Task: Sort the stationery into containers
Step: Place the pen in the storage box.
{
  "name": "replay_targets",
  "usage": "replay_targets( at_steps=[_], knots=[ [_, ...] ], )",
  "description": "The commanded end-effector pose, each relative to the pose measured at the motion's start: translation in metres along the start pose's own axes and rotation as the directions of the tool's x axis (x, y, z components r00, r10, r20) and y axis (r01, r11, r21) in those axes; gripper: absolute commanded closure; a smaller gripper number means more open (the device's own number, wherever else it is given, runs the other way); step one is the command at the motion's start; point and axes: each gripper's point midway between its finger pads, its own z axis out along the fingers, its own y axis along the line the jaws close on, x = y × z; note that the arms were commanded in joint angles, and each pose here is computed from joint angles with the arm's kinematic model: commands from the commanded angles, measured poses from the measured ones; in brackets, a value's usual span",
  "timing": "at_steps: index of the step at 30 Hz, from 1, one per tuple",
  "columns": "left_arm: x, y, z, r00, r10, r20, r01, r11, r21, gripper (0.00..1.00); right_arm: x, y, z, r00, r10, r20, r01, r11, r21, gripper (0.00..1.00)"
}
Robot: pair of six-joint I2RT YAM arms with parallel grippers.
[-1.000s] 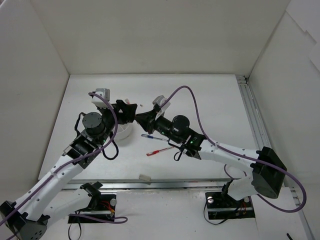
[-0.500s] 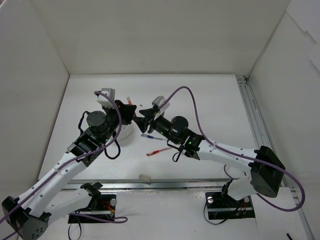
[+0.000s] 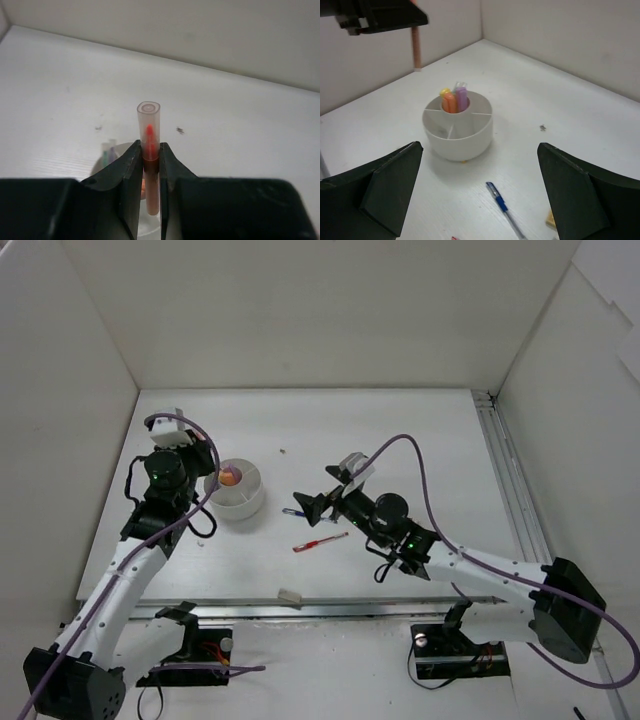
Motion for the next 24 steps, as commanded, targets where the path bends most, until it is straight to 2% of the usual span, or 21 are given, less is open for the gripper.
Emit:
replay_targets(
  at_steps=[1,5,12,17,18,21,24],
  knots=[
    [-0.020,0.031,0.009,0.995,0.050,0.083,-0.042,0.995,-0.089,1.00,-0.043,-0.031,-0.023,0.987,-0.003,0.161,-0.016,0.993,0.116,0.02],
    [-0.005,0.058,0.029,0.996,0.061,0.063,-0.052,0.990,-0.134,1.00,-0.055,-0.060,-0.043,0.979,-0.010,0.205,-0.039,0.971,0.234,0.02],
    [0.026,0.067,0.072,0.997,0.070,0.035,-0.064,0.986,-0.153,1.00,-0.045,-0.066,-0.048,0.982,-0.016,0.187,-0.029,0.971,0.239,0.02],
    [0.041,0.079,0.078,0.998,0.060,0.007,-0.058,0.979,-0.195,1.00,-0.040,-0.079,-0.060,0.982,-0.020,0.186,-0.036,0.956,0.291,0.02],
    [0.038,0.083,0.077,0.999,0.041,0.036,-0.033,0.976,-0.217,1.00,-0.036,-0.082,-0.064,0.984,-0.020,0.179,-0.036,0.953,0.300,0.02],
    [0.047,0.085,0.077,0.998,0.035,0.050,-0.023,0.976,-0.216,1.00,-0.032,-0.086,-0.072,0.984,-0.018,0.179,-0.039,0.949,0.314,0.02],
    [0.061,0.081,0.081,1.000,0.030,0.007,-0.028,0.983,-0.182,1.00,-0.026,-0.092,-0.081,0.984,-0.010,0.177,-0.052,0.938,0.342,0.02]
  ],
)
